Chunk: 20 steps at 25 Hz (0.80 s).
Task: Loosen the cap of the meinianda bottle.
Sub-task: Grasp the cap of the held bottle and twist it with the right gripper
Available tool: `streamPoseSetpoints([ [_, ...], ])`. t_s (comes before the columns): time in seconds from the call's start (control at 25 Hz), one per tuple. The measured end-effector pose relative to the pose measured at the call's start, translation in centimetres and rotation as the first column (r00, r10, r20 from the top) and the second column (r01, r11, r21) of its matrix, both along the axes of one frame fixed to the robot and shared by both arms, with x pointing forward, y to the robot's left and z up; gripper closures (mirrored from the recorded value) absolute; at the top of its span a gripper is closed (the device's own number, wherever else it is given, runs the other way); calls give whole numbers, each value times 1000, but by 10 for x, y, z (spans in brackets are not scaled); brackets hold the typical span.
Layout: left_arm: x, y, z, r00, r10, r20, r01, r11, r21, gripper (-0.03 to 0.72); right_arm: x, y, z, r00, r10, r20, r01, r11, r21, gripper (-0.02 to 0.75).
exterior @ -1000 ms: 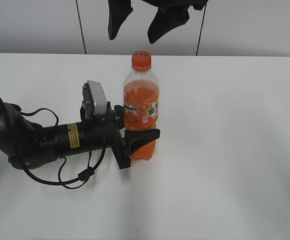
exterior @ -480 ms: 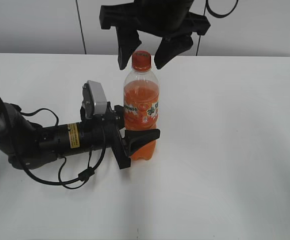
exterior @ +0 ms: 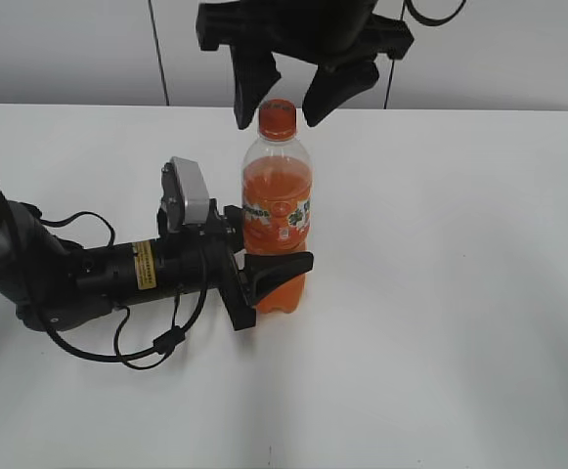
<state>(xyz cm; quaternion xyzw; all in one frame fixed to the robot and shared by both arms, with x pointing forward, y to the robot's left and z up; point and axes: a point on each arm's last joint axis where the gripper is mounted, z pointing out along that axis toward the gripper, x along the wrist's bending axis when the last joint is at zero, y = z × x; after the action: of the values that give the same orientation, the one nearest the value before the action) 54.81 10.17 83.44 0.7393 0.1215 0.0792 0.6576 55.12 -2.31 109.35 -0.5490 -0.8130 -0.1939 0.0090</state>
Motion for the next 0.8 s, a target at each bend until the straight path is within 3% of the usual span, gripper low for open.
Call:
streamPoseSetpoints([
  [0.28,0,0,0,1000,0,0,0,1000,0,296,1,-2,0,1000,6,17,-5,1000,-20,349],
  [0.44,0,0,0,1000,-1,0,1,1000,0,296,2,-2,0,1000,19,24,-18,1000,-24,468],
  [0.8,0,0,0,1000,-1,-1,1,1000,0,296,2,-2,0,989,134,60,-131,990,-52,468],
])
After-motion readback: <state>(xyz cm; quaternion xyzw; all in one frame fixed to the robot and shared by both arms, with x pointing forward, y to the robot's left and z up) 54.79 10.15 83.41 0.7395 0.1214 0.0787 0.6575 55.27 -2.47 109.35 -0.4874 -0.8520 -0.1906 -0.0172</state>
